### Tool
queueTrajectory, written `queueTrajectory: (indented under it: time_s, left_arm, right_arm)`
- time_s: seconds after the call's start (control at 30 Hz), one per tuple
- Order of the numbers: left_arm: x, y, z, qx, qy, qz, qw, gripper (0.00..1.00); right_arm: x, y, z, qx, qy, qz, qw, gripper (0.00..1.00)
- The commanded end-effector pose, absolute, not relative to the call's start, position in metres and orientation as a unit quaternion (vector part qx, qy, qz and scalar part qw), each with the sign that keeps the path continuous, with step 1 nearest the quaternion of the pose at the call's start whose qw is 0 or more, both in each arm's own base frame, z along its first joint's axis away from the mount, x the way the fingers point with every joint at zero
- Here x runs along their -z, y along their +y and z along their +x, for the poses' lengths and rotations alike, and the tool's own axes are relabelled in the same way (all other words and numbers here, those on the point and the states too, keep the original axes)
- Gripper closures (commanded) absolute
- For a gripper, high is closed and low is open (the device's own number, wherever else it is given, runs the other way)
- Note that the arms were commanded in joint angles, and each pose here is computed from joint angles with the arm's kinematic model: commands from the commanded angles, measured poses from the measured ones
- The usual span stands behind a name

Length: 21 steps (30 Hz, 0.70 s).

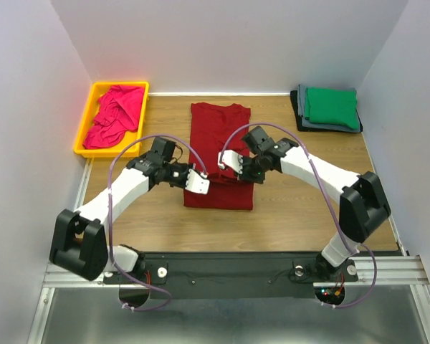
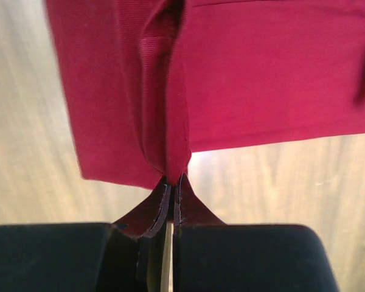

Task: Fold and stack the t-shirts
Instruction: Fold the tshirt

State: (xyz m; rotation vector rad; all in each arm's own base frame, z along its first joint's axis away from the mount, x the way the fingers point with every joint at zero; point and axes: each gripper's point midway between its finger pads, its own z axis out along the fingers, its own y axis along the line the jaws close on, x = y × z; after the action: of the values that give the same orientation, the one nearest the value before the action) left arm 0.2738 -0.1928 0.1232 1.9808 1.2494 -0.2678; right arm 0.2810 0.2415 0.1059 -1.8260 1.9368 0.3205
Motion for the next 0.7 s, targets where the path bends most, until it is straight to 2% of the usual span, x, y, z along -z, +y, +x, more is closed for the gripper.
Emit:
queueTrajectory:
  time_s: [0.0,0.67]
  left_arm:
    - [-0.147,-0.199,0.309,0.078,0.443,0.787,0.421,1.00]
    - [-0.113,-0.189,0.413,0.082,0.453,0.792,0.401,1.00]
  right_arm:
    - [-0.125,0.253,0.322,-0.103,0.674,-0.677,0.276,0.99]
    - [-0.092,0.248,0.430,-0.091,0.690,-0.661,0.280,1.00]
